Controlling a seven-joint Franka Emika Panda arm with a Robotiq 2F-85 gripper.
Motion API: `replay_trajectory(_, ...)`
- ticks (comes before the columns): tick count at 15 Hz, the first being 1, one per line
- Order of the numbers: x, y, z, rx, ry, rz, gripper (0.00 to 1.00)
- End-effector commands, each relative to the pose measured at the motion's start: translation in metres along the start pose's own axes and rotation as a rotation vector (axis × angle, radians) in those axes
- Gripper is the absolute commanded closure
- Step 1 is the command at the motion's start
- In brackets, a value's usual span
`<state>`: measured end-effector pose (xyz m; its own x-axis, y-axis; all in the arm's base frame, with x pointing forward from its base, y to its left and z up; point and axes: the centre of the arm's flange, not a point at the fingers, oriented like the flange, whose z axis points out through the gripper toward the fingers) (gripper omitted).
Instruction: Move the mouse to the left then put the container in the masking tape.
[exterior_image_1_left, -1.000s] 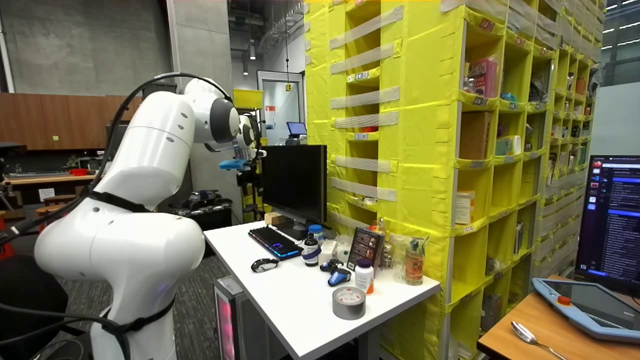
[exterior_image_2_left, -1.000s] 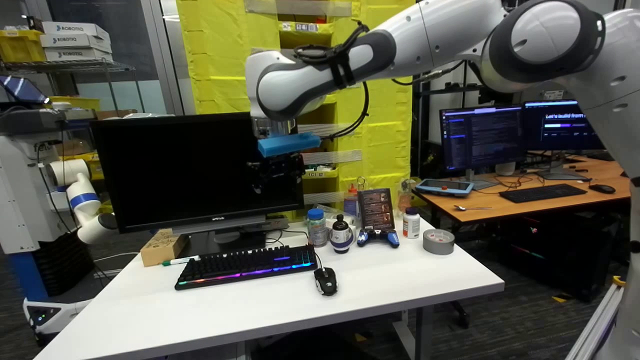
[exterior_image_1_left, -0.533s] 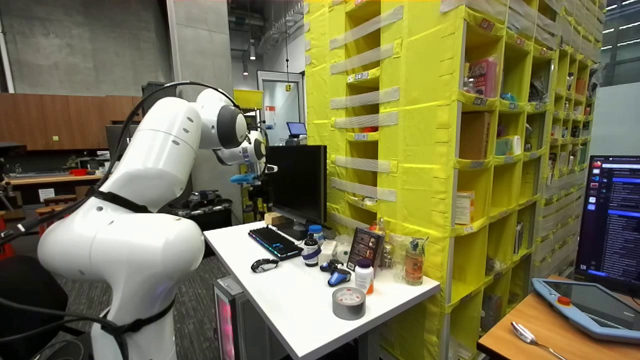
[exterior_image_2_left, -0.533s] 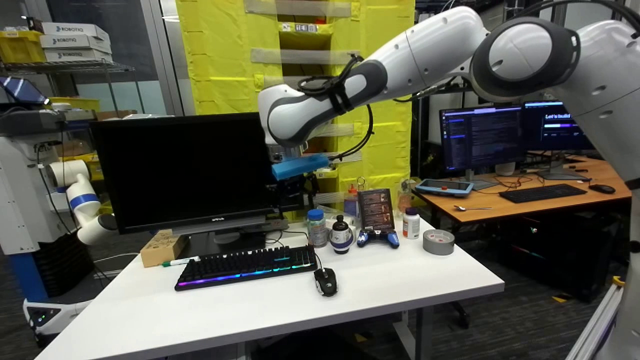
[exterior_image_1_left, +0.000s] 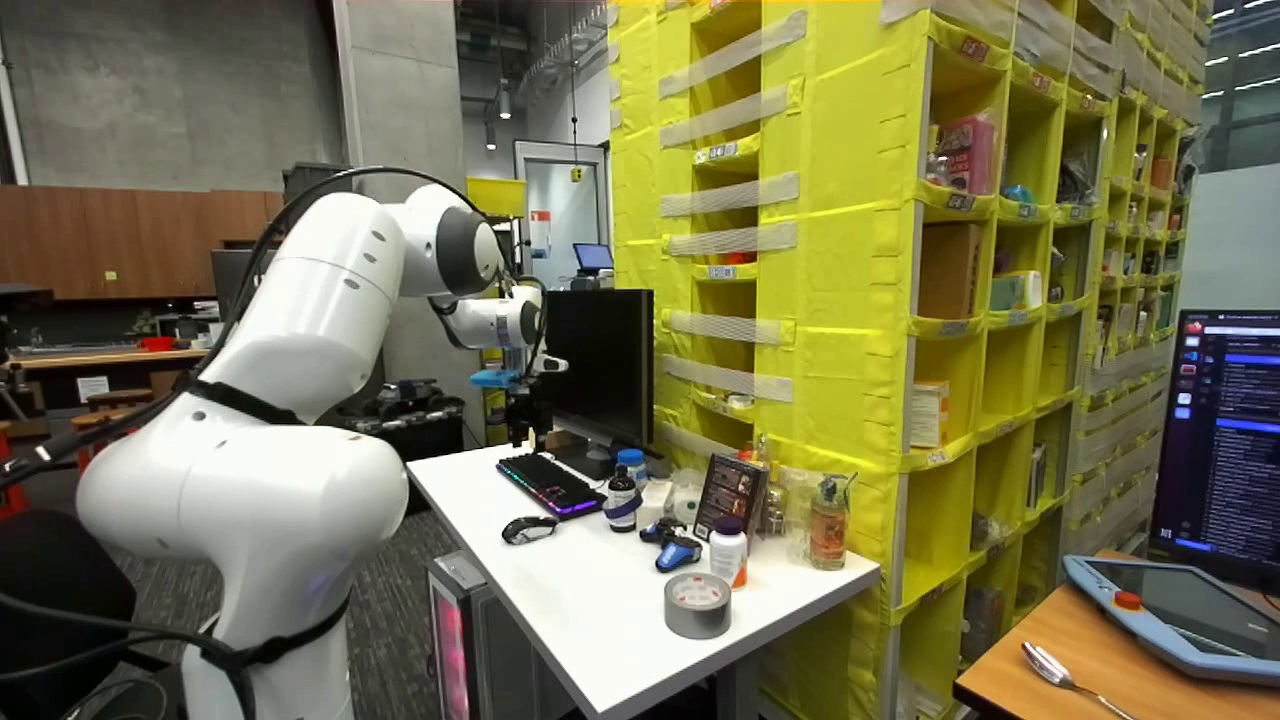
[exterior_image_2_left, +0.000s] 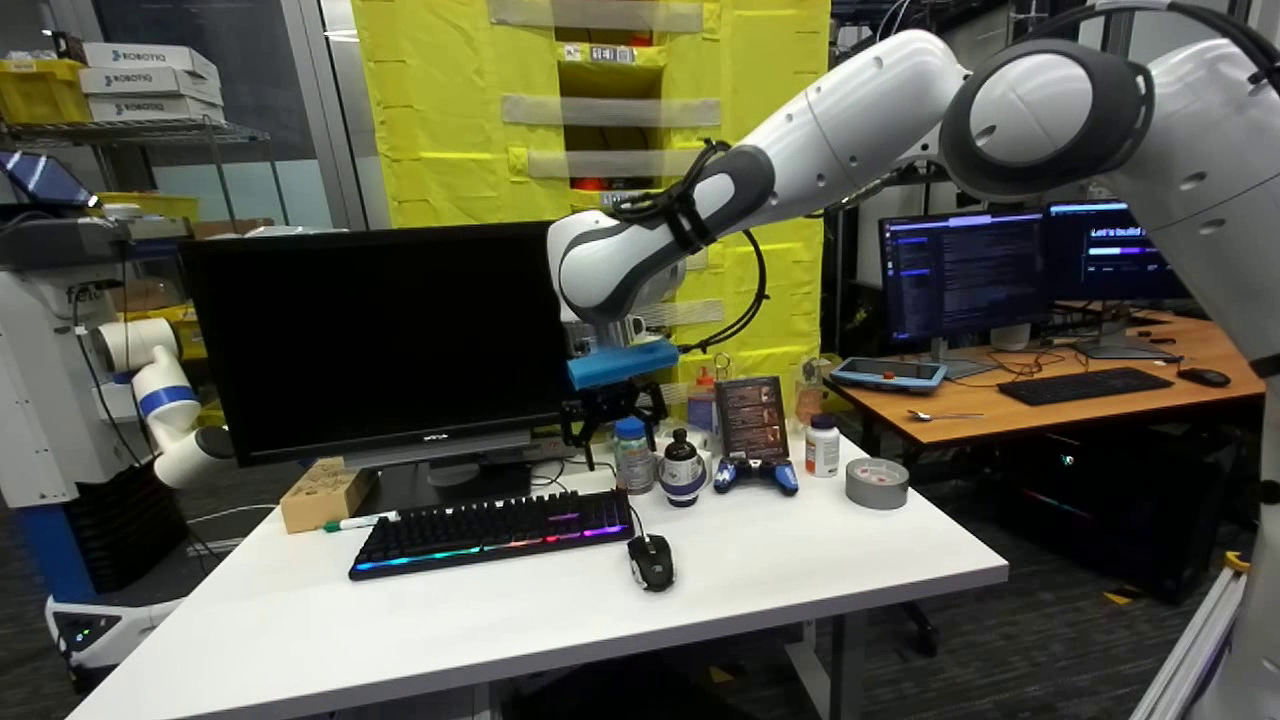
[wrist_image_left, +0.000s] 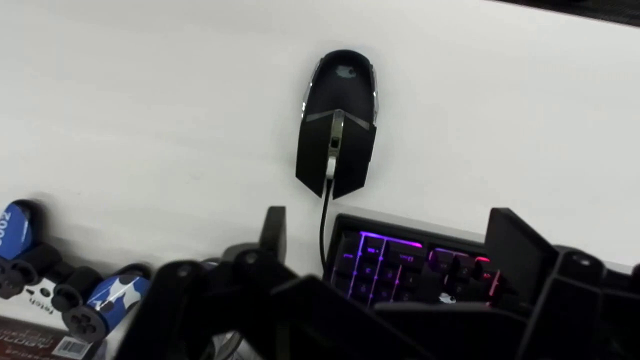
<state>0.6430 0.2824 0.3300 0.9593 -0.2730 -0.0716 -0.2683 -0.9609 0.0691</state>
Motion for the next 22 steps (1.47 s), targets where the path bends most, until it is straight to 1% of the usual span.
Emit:
replay_trajectory(1, -0.013, 0.006, 0.021, 0.03, -0.04, 0.05, 0.0)
replay_trajectory(6, -0.034, 0.004, 0.067, 0.038, -0.114, 0.074, 0.0)
replay_trajectory(9, -0.05, 0.012, 0.091, 0.032, -0.12, 0.084, 0.0)
replay_trajectory(13, -0.066, 0.029, 0.124, 0.021, -0.082, 0.079, 0.0)
replay_trajectory(16, -0.08, 0.034, 0.148, 0.027, -0.052, 0.071, 0.0)
replay_trajectory(19, -0.09, 0.029, 0.165, 0.043, -0.028, 0.061, 0.0)
replay_trajectory(21, -0.096, 0.021, 0.165, 0.057, -0.003, 0.046, 0.0)
replay_trajectory(22, -0.097, 0.012, 0.161, 0.06, 0.024, 0.031, 0.0)
